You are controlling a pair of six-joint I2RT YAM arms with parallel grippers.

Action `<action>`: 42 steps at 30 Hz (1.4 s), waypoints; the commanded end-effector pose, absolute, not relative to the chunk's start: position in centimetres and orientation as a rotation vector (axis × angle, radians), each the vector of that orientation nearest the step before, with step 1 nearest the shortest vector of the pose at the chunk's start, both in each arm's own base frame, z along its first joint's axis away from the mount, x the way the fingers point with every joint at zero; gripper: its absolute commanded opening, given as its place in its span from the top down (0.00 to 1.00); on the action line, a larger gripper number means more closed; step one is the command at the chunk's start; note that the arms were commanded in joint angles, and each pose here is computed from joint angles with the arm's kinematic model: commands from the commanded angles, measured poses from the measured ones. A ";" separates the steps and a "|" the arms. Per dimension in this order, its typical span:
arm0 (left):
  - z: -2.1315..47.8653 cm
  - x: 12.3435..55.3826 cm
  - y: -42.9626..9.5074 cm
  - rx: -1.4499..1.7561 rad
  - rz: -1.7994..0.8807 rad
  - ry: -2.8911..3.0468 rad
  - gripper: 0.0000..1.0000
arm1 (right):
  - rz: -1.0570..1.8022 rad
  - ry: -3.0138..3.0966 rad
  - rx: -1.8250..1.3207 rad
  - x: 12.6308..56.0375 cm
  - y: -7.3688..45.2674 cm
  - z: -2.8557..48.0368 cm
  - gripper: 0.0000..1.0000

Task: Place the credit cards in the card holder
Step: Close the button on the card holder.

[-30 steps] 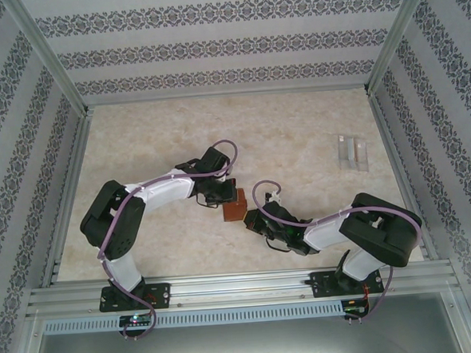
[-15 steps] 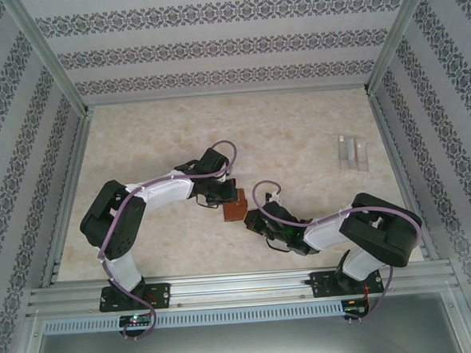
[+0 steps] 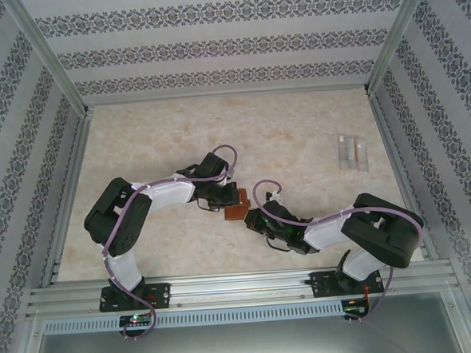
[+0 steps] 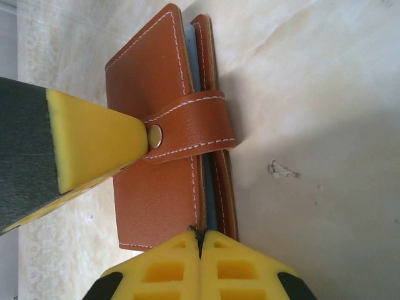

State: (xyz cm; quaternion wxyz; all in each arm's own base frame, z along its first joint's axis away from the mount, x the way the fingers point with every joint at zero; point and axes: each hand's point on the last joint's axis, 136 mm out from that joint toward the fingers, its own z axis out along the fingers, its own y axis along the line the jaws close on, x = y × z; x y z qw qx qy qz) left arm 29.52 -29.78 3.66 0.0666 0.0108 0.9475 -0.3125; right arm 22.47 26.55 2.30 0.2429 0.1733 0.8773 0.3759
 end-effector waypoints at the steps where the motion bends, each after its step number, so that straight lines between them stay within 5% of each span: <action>1: 2.3 29.5 -29.0 -0.001 -0.884 2.902 1.00 | 0.943 2.410 0.488 22.5 25.1 1.6 1.00; 16: 6.2 30.5 -30.0 0.043 -0.947 2.819 1.00 | 0.918 2.418 0.492 22.4 24.7 1.2 1.00; 42: 5.1 29.6 -29.6 0.014 -0.955 2.850 1.00 | 0.909 2.434 0.505 22.3 24.6 1.1 1.00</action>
